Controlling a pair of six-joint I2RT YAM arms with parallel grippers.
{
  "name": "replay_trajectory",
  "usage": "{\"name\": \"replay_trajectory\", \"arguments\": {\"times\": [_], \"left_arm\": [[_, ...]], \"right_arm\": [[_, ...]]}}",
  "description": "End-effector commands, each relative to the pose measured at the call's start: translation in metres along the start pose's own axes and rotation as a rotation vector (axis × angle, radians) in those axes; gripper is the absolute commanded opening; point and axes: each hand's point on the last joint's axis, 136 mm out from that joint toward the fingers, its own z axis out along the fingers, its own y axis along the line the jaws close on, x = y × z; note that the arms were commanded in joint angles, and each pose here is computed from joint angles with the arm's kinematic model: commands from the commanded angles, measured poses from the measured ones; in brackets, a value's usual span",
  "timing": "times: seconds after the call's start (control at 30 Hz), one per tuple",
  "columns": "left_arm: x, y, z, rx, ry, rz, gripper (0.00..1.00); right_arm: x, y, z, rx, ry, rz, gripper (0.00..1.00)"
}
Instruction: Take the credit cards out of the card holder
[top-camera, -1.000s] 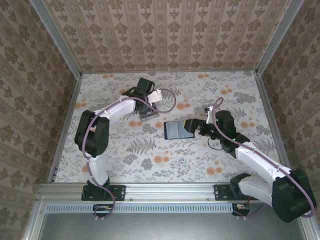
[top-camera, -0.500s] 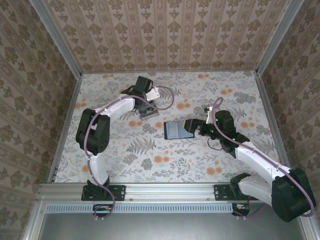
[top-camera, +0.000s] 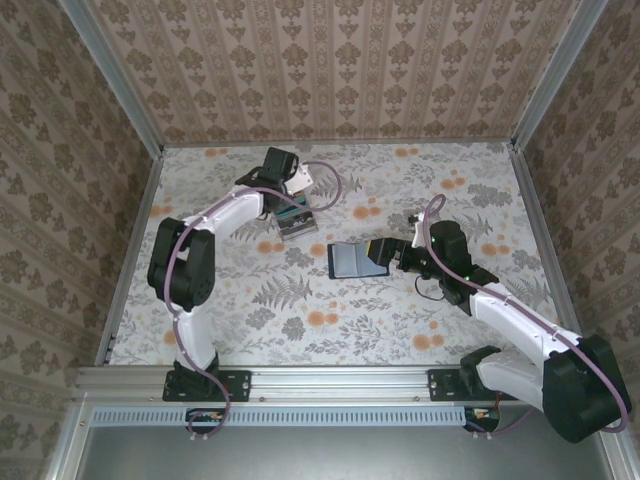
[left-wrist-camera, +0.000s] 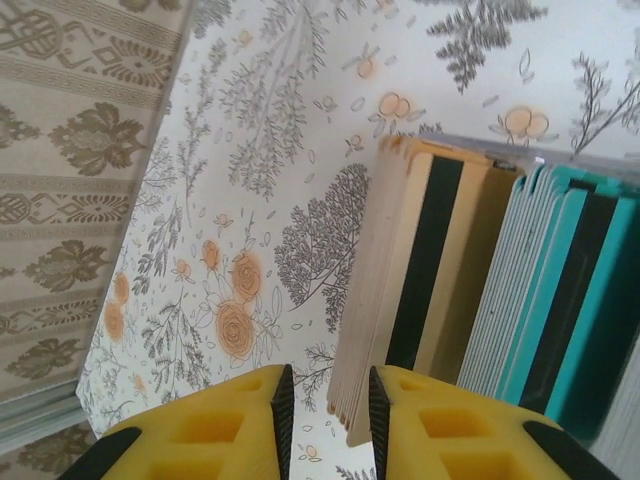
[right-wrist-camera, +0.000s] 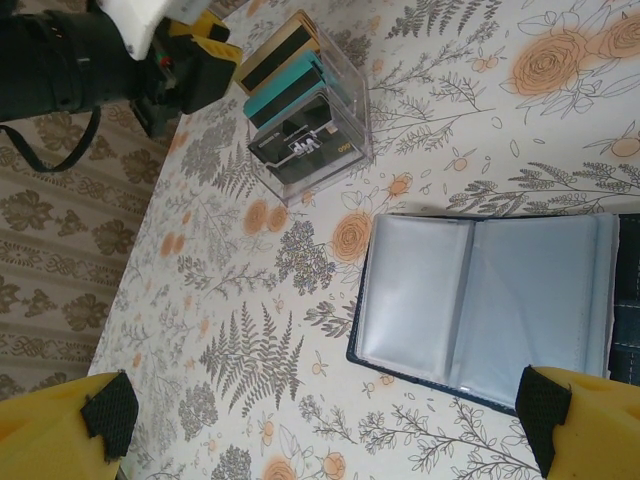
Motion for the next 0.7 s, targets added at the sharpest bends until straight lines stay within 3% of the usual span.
{"name": "replay_trajectory", "arguments": {"times": [0.0,0.17,0.33,0.37,0.4,0.43,0.67], "left_arm": [[-0.019,0.033,-0.058,-0.041,-0.140,-0.210,0.31],[-0.017,0.035,-0.115,-0.013,-0.272,-0.449,0.43],[0.007,0.020,-0.161,0.031,-0.353,-0.677,0.62],[0.013,0.017,-0.170,0.035,-0.372,-0.717,0.75],[0.021,0.013,-0.177,0.032,-0.387,-0.770,0.94],[0.030,0.010,-0.184,0.026,-0.402,-0.820,1.00],[0.097,-0.020,-0.197,-0.041,-0.398,-1.060,1.00]], "right_arm": [[0.001,-0.004,0.001,0.029,0.004,-0.018,1.00],[-0.001,-0.009,-0.002,0.059,-0.013,-0.028,1.00],[-0.001,-0.018,-0.003,0.106,-0.024,-0.039,1.00],[-0.001,-0.020,-0.003,0.115,-0.025,-0.040,1.00],[-0.001,-0.022,-0.003,0.126,-0.026,-0.041,1.00],[-0.001,-0.024,-0.003,0.136,-0.027,-0.042,1.00],[-0.009,-0.035,-0.009,0.228,-0.045,-0.045,1.00]]}}
